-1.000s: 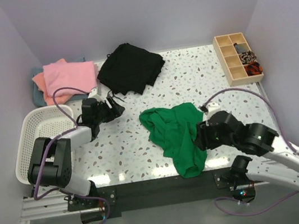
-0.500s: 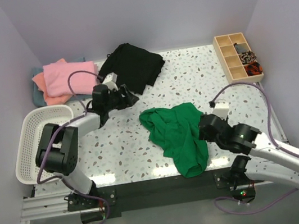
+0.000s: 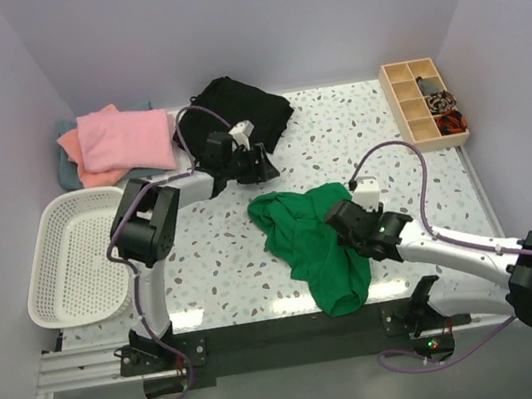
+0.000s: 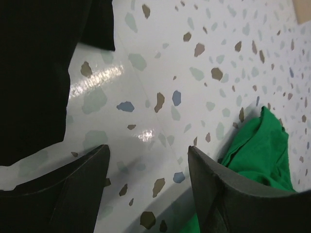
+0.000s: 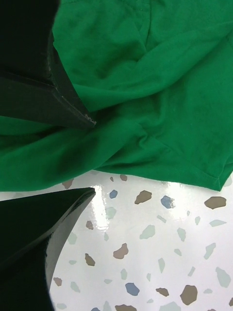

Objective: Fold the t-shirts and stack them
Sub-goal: Flatten out the tshirt

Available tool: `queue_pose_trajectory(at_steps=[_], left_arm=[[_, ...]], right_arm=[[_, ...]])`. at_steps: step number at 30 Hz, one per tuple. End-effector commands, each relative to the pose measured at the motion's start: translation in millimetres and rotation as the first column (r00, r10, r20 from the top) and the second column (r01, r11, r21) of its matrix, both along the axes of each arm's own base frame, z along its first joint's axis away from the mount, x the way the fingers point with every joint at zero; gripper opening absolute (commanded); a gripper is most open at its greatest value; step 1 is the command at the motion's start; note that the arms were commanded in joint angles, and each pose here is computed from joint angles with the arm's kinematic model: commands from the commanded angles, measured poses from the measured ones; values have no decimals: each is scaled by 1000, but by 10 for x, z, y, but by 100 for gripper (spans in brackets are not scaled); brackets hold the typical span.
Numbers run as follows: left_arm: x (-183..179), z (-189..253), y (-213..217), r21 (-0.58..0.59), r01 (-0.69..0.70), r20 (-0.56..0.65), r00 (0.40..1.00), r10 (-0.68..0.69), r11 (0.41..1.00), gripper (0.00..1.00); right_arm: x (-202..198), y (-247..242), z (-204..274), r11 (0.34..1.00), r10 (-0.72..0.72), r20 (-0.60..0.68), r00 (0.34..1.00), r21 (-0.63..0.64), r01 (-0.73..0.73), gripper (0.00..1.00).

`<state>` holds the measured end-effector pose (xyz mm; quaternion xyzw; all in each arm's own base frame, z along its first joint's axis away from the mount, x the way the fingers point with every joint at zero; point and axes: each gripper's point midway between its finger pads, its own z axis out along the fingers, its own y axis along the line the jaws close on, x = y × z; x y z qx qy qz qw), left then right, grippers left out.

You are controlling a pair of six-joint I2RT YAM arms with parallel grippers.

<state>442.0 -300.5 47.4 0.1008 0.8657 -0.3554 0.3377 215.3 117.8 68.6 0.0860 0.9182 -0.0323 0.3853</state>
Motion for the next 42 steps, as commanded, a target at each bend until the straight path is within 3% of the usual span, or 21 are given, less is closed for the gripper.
queue_pose_trajectory(at_steps=[1,6,11,14,15,16,21,24,27,33,38,41,42], left_arm=[[-18,-58,-193,18,87,-4,996,-87,996,71],[19,-13,-362,18,139,9,990,-139,990,70],[-81,-55,-510,34,235,-13,972,-235,971,71],[-265,-177,-529,56,302,-65,952,-299,952,71],[-307,-210,-527,62,316,-74,947,-311,947,70],[-363,-223,-532,68,331,-79,942,-325,941,70],[-576,-322,-444,70,330,-108,941,-322,941,67],[-624,-257,-414,51,304,-77,951,-300,951,64],[-683,-210,-356,43,270,-70,961,-267,962,63],[-800,-198,-179,58,186,-73,981,-182,981,53],[-931,-179,29,82,99,-62,994,-94,992,47],[-948,-102,208,135,26,-38,999,-21,991,42],[-920,50,255,132,-8,-3,1000,8,991,41]], right_arm=[[125,13,-83,999,-32,16,999,31,31,55],[131,0,-263,998,-36,-28,999,49,37,51],[74,51,-400,996,-18,-82,996,84,25,37],[76,67,-360,995,-15,-76,997,98,23,17],[83,46,-345,995,-22,-67,998,92,28,3],[98,37,-302,995,-27,-55,998,94,32,0],[242,72,138,996,49,36,998,66,-52,0],[442,185,652,991,128,113,985,31,-133,0],[737,499,1385,972,215,217,952,46,-230,0],[1146,1022,2273,920,365,319,875,22,-391,0],[1122,975,2522,925,351,334,875,25,-380,0],[867,695,2333,943,300,312,901,44,-330,0],[764,591,2021,950,293,254,922,28,-310,0]])
